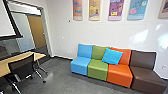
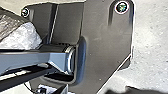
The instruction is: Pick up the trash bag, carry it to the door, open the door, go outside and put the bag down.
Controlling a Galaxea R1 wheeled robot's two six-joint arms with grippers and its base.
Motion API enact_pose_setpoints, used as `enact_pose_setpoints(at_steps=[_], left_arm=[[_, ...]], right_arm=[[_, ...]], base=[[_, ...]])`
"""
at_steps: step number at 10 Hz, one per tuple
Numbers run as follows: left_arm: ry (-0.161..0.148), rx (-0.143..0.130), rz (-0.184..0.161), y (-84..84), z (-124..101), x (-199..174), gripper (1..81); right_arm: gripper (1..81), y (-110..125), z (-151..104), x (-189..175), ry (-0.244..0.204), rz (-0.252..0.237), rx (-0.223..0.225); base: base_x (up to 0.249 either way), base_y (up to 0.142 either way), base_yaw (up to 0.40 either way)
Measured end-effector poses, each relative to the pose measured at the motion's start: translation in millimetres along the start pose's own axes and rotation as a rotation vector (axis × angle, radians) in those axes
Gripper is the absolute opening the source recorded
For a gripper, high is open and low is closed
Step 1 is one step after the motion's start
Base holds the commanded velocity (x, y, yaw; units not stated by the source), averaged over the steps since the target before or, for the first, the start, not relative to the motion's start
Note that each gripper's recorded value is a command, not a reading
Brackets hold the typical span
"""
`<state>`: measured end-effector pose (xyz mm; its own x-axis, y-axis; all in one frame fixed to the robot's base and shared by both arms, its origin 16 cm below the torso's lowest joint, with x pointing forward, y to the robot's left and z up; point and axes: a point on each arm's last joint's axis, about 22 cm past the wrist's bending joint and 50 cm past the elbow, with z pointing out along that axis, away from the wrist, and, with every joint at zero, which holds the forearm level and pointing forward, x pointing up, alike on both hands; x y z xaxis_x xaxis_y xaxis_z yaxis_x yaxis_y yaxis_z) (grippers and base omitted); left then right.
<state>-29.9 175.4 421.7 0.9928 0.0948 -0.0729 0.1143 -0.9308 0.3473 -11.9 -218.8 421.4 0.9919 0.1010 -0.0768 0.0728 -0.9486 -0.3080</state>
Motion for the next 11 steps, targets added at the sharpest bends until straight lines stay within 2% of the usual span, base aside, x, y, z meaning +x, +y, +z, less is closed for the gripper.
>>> enact_pose_setpoints(at_steps=[5,11], left_arm=[[0.000,0.000,0.008,-0.4,-0.2,0.1,1.0],[-0.009,-0.003,0.014,0.8,0.2,-3.8,1.0]], right_arm=[[81.1,-0.3,0.2,0.3,0.001,-0.010,-0.001],[81.1,-1.3,0.4,0.7,0.003,-0.011,0.001]], base=[[0.000,0.000,0.000],[0.000,0.000,-0.122]])
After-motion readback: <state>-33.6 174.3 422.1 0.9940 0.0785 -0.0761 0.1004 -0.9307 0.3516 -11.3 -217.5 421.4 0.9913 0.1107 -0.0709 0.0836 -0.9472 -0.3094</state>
